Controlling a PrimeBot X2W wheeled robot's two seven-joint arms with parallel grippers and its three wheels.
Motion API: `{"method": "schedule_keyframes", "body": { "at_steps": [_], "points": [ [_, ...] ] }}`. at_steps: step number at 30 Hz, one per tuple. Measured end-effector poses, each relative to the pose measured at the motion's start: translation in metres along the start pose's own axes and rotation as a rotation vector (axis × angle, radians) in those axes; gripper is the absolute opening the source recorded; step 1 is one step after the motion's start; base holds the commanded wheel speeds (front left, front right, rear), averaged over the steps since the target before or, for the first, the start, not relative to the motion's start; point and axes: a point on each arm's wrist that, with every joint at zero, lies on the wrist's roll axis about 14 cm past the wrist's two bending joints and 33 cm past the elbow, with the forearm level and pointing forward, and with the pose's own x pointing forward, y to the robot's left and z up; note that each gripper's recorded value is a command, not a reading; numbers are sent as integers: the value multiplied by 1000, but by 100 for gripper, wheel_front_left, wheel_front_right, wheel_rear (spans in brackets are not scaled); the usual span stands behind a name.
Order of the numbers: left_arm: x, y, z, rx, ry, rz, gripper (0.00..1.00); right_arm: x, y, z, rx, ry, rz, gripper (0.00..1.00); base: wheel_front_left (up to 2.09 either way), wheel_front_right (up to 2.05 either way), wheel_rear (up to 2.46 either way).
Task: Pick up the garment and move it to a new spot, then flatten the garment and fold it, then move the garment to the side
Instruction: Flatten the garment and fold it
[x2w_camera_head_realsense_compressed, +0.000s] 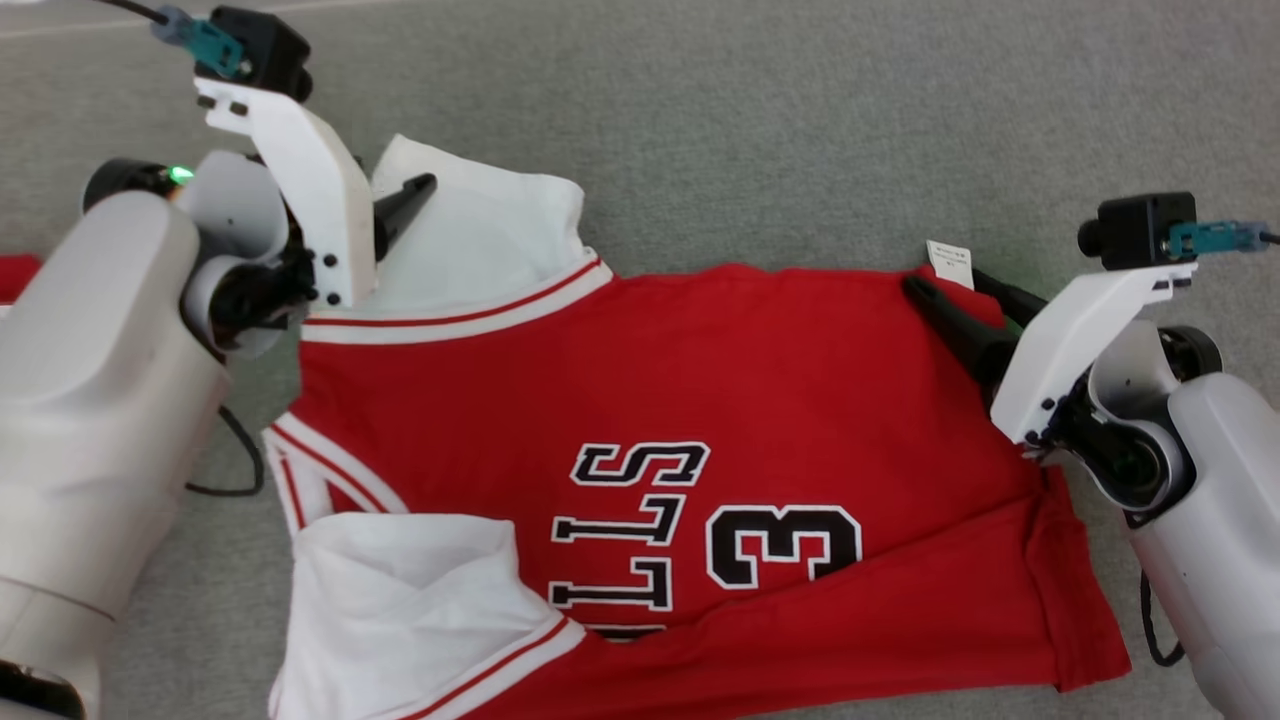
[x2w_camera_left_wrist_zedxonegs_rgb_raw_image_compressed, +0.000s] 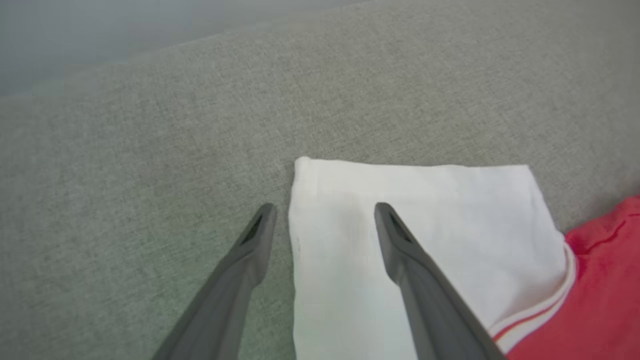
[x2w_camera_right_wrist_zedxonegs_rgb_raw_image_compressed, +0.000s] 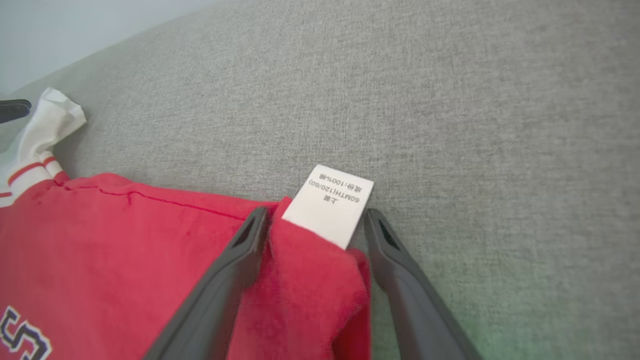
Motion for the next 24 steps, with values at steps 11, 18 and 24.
{"method": "schedule_keyframes", "body": {
  "at_steps": [11,18,24],
  "points": [
    [31,3,-10,32,82,-2,23,6,-4,-6,-2,23,14,0,0,0,0],
    [22,-1,-4,50,51,-3,0,2,0,6,-7,-88,23,0,0,0,0],
    [5,6,16,69,-38,38,0,-7,-2,25,3,-216,9,0,0,0,0]
  ]
}}
